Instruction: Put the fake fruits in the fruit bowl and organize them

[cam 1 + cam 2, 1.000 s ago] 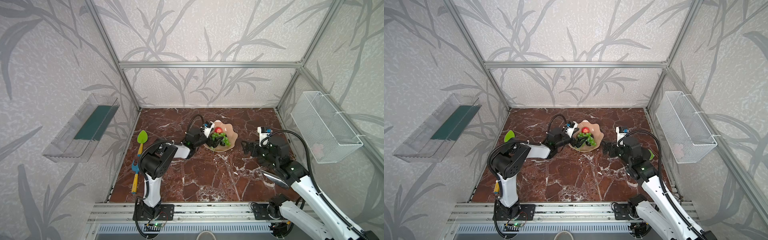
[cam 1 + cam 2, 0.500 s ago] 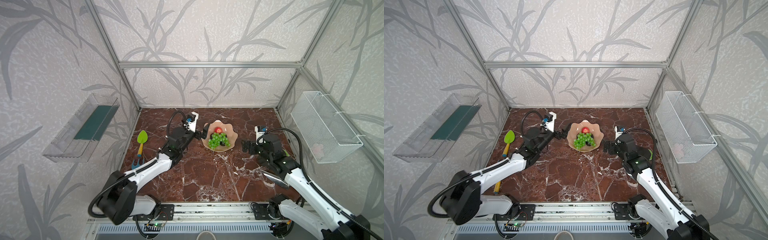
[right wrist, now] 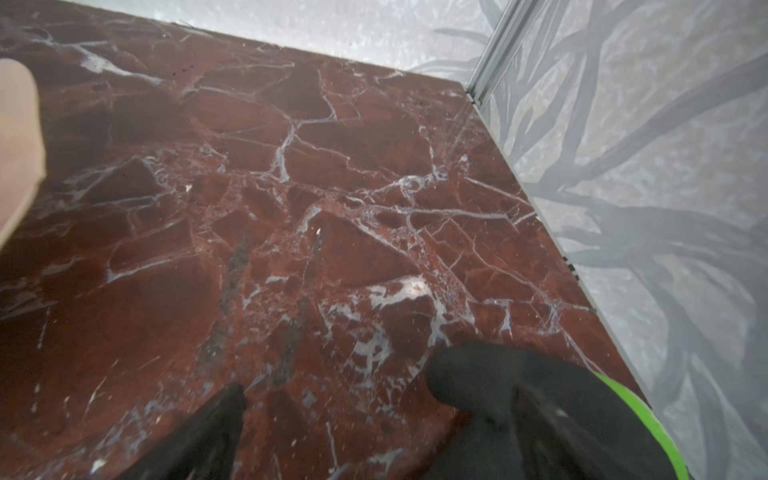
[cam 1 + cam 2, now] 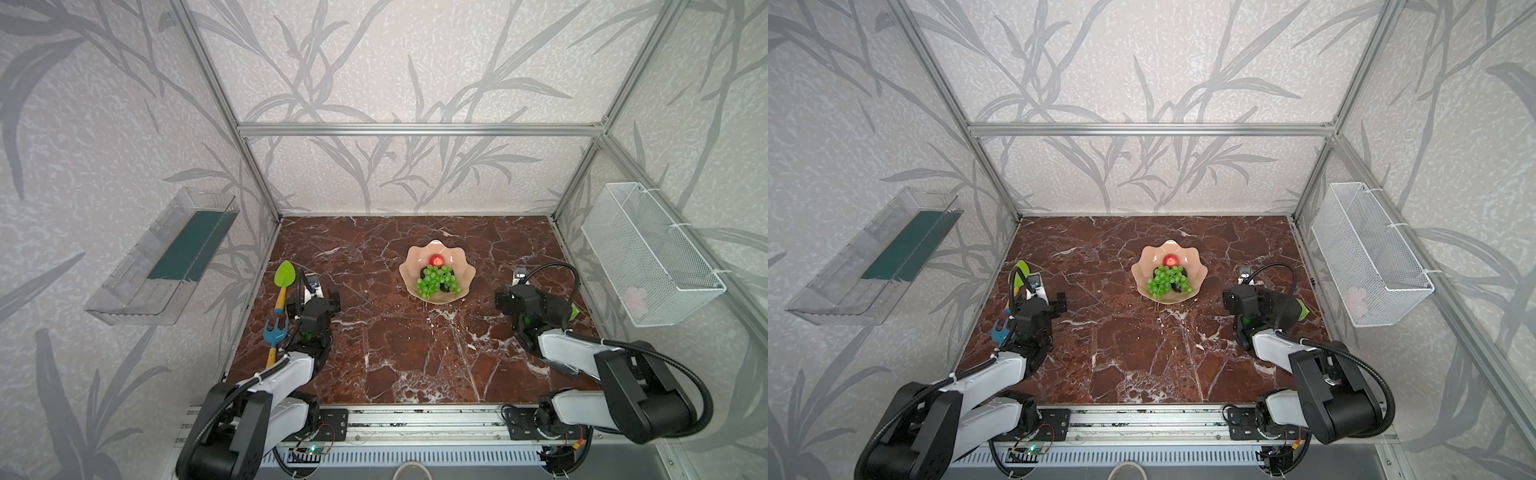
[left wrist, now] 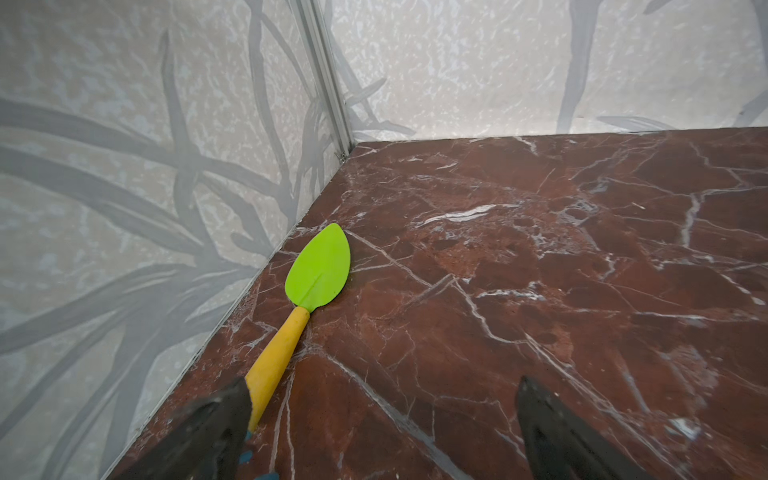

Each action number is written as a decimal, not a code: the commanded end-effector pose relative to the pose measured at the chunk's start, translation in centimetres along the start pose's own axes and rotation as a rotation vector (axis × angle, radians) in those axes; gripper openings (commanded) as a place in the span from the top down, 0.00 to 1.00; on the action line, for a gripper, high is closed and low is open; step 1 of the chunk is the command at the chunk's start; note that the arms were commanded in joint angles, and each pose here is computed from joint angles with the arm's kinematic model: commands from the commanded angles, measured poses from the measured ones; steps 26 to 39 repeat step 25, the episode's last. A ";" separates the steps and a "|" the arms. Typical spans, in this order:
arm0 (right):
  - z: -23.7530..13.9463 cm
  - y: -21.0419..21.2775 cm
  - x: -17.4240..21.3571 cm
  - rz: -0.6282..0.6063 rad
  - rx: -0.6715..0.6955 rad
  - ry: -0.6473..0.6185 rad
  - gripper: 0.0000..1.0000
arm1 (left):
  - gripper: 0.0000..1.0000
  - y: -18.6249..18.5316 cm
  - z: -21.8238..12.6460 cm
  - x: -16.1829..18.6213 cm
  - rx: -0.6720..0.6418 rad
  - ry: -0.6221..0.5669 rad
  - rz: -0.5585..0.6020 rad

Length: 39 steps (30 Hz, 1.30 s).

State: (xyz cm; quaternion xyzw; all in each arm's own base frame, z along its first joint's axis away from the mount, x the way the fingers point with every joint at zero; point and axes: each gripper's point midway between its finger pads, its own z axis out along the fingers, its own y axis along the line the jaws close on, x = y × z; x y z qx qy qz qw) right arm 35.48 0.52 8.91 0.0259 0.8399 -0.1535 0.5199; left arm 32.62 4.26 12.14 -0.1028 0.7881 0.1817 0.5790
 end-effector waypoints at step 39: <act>2.4 2.7 -2.5 0.002 -0.192 -0.153 0.01 | 0.01 -0.7 5.8 0.0 0.003 -0.029 -0.104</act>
